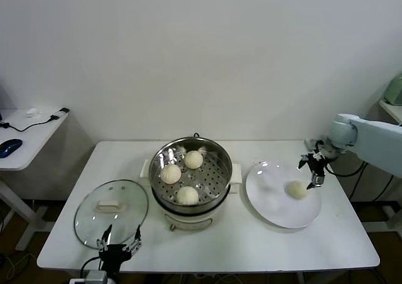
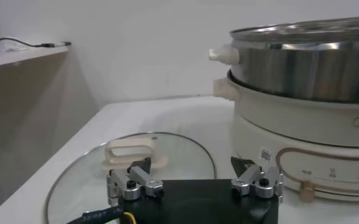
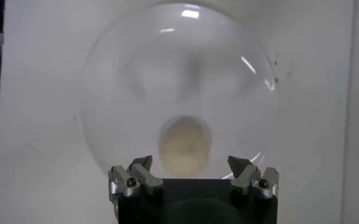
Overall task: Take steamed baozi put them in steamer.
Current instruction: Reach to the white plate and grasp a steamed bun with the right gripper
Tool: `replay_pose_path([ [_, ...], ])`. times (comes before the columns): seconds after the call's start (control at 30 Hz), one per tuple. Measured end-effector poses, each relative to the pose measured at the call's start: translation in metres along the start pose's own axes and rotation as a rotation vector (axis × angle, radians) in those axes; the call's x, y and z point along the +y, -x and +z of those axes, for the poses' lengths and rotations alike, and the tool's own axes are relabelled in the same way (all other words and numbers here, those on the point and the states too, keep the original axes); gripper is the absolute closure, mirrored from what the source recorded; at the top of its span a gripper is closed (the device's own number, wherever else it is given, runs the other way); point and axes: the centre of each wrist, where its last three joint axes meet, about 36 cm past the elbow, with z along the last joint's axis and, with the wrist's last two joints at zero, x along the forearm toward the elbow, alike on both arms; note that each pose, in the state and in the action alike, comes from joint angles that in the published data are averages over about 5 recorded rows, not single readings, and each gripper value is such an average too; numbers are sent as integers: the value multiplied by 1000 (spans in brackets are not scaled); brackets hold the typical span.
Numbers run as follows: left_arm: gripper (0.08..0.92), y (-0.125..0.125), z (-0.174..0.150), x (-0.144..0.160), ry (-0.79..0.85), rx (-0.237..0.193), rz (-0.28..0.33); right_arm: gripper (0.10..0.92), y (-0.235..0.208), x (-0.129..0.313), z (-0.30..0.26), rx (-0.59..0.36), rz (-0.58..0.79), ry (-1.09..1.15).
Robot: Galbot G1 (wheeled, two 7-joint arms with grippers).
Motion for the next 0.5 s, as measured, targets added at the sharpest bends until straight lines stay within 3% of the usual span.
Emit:
replay_pose_path([
  [0.4, 177, -1, 4, 1, 4, 4, -5, 202, 53, -1, 1, 26, -24, 58],
  [0.5, 177, -1, 4, 2, 6, 4, -7, 237, 61, -3, -2, 28, -23, 64],
])
